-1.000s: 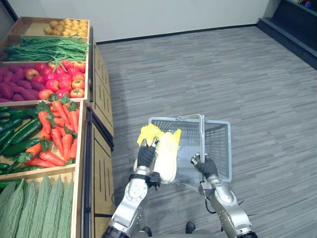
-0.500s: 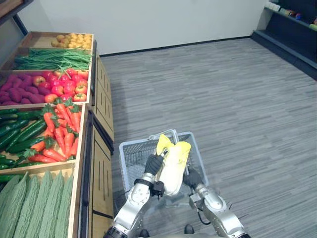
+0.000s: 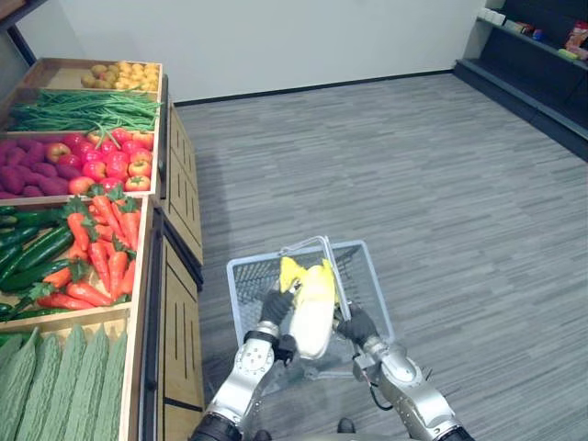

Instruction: Pick vegetable in the basket

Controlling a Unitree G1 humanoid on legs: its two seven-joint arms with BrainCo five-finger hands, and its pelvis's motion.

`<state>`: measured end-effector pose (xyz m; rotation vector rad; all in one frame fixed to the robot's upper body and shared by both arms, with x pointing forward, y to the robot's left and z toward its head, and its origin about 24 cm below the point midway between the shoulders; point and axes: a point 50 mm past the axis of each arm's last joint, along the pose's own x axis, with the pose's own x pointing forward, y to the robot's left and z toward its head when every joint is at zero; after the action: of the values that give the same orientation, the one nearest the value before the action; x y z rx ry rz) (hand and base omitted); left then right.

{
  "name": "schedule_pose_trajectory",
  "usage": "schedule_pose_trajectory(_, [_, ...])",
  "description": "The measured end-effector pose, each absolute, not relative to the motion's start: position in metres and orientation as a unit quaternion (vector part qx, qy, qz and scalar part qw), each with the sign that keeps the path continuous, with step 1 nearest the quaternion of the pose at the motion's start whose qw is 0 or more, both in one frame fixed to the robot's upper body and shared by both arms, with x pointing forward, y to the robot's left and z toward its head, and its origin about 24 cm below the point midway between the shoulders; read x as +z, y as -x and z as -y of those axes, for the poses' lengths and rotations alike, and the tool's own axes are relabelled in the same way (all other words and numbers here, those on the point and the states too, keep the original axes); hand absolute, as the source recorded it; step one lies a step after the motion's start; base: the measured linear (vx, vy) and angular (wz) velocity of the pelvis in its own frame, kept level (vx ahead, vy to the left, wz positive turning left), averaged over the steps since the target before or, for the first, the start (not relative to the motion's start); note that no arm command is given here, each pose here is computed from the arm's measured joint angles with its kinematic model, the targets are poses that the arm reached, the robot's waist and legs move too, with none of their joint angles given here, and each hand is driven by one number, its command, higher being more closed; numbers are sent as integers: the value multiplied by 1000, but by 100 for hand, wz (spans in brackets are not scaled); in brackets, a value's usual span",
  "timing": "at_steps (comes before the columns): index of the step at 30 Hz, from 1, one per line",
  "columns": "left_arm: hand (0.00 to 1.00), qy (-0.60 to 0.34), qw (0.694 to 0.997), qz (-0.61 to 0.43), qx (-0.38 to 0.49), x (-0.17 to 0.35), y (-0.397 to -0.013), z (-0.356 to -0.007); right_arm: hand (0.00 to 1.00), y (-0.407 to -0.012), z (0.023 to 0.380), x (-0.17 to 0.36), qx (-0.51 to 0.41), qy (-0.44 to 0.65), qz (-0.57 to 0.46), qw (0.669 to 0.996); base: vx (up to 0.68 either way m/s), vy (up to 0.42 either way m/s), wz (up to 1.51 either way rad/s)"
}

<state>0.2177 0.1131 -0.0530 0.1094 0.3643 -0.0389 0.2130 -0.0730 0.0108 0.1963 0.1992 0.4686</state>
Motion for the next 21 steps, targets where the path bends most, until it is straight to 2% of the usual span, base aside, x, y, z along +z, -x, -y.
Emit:
schedule_pose_trajectory(5, [0,-51,982,-180,-11,-52,-219,-115,100,-215,65,30,254,-138,-60,955,-11,1,-2])
schedule_pose_trajectory(14, [0,-54,982,-177,-29,-52,-219,-110,100,-215,66,30,258,-154,-63,952,0,0,0])
schedule_pose_trajectory(21, [0,-63,994,-78,-47,-12,-226,-105,100,-220,94,26,193,-99,-52,975,1,0,2])
